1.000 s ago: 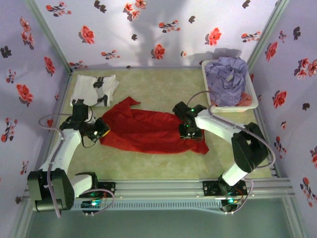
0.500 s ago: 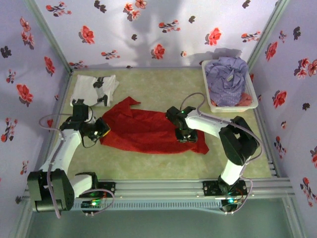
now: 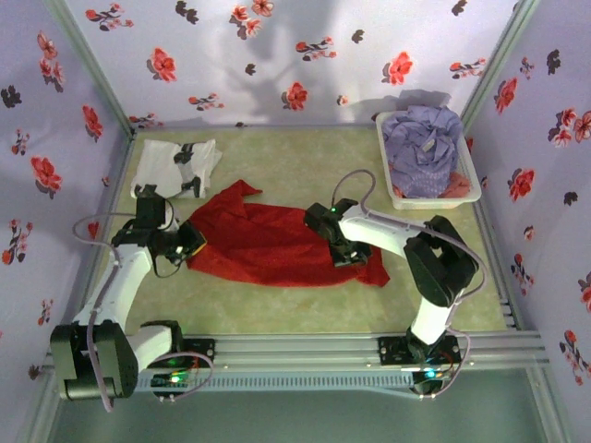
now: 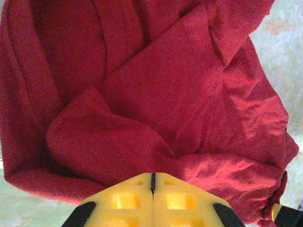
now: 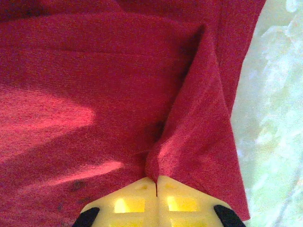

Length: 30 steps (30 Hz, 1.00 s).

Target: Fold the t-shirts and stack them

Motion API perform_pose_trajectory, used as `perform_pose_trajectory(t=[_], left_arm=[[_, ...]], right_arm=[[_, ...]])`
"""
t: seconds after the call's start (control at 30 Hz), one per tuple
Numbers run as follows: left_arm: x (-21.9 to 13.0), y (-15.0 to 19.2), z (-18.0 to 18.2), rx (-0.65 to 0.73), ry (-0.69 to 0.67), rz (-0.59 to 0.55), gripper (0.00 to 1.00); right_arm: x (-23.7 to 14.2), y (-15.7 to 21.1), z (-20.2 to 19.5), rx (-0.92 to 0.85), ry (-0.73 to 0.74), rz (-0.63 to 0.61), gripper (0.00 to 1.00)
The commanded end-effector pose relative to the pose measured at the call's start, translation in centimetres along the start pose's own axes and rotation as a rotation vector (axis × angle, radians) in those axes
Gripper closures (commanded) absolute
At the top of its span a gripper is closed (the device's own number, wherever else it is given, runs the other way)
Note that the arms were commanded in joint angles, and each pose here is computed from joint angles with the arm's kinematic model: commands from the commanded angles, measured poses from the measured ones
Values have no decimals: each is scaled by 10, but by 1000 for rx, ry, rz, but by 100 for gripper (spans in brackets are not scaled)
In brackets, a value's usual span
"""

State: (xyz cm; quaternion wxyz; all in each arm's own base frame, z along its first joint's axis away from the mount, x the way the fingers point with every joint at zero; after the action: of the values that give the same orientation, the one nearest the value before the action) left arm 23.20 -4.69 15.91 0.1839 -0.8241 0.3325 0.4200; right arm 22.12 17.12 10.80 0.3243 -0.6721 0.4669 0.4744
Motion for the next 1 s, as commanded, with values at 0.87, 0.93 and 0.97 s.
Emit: perform_pose_trajectory(t=[0.87, 0.93, 0.97], left_arm=[[-28, 55, -34, 267, -272, 100, 44], [-20, 36, -48, 285, -268, 85, 47], [-14, 26, -55, 295, -248, 78, 48]], right_arm=[[-73, 75, -144, 536, -41, -363, 100], [-72, 74, -143, 531, -46, -363, 100], [-72, 74, -143, 529, -46, -363, 100]])
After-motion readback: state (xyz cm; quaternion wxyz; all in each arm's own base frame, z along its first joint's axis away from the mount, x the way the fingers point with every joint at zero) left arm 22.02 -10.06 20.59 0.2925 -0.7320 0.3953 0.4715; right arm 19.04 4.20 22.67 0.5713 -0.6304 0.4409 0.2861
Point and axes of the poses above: each hand's point on the last joint's axis, 136 mm out from that joint toward the fingers, its own x axis out along the fingers, its own z axis along the line the jaws close on, y = z × x, the point moved 6 cm from there along -x, back along the fingers, and after that the axes turned 14 degrees about -x, right-handed, at the moved point
